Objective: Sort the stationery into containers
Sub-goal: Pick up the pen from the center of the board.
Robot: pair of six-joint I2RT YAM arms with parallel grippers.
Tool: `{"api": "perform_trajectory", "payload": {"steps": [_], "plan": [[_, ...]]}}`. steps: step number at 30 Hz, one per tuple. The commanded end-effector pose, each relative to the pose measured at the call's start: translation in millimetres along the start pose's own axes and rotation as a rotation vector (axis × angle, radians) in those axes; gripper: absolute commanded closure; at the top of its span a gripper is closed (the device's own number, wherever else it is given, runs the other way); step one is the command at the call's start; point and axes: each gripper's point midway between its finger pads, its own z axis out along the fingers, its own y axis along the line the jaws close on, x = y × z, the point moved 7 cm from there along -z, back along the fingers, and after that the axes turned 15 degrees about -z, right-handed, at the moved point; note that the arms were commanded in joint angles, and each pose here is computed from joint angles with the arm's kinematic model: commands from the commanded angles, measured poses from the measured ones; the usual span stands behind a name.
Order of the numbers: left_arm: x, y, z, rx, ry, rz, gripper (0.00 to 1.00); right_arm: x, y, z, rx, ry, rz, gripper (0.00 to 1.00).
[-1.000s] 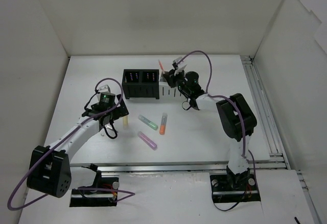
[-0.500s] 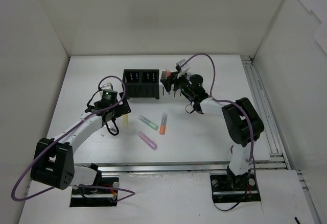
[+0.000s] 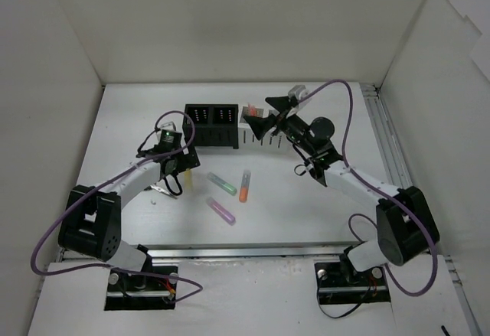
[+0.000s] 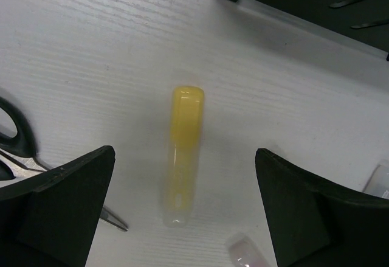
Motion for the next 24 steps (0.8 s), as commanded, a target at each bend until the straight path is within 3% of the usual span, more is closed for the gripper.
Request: {"api": "perform_trajectory", "payload": {"steps": [1, 6, 7, 11, 13, 15, 16, 20, 24], "plan": [[-14.0, -14.7, 3.3, 0.031, -0.042, 0.009, 0.07, -26.1, 6.3, -22.9, 0.085, -0.072, 0.011, 0.02], [-4.4, -16.1, 23.8, -0.017, 0.022, 0.014, 0.19, -23.2, -1.5, -64.9, 0.357, 0.076, 0.03, 0.02], [-0.5, -15.7, 30.2, -0.021, 0.045, 0.016, 0.21, -12.7, -0.2, -72.9, 0.38, 0.16, 0.045, 0.02], [3.2, -22.4, 41.7, -0.023, 0.075, 0.019, 0.44, -9.8, -7.2, -101.1, 0.549, 0.335, 0.084, 0.02], [7.4, -23.5, 45.8, -0.031, 0.085, 0.027, 0.5, -0.7, -10.2, -112.5, 0.611, 0.424, 0.074, 0.02], [9.7, -26.0, 47.2, -0.033, 0.085, 0.035, 0.63, 2.4, -12.6, -119.5, 0.653, 0.461, 0.07, 0.02], [9.9, -25.2, 47.3, -0.041, 0.086, 0.033, 0.76, 5.0, -12.3, -123.9, 0.66, 0.484, 0.076, 0.02], [11.0, -25.8, 42.4, -0.046, 0.077, 0.041, 0.98, 5.2, -10.9, -133.0, 0.682, 0.498, 0.079, 0.02], [8.0, -30.9, 31.6, -0.039, 0.041, 0.075, 1.0, 4.8, -9.9, -139.4, 0.693, 0.502, 0.08, 0.02]]}}
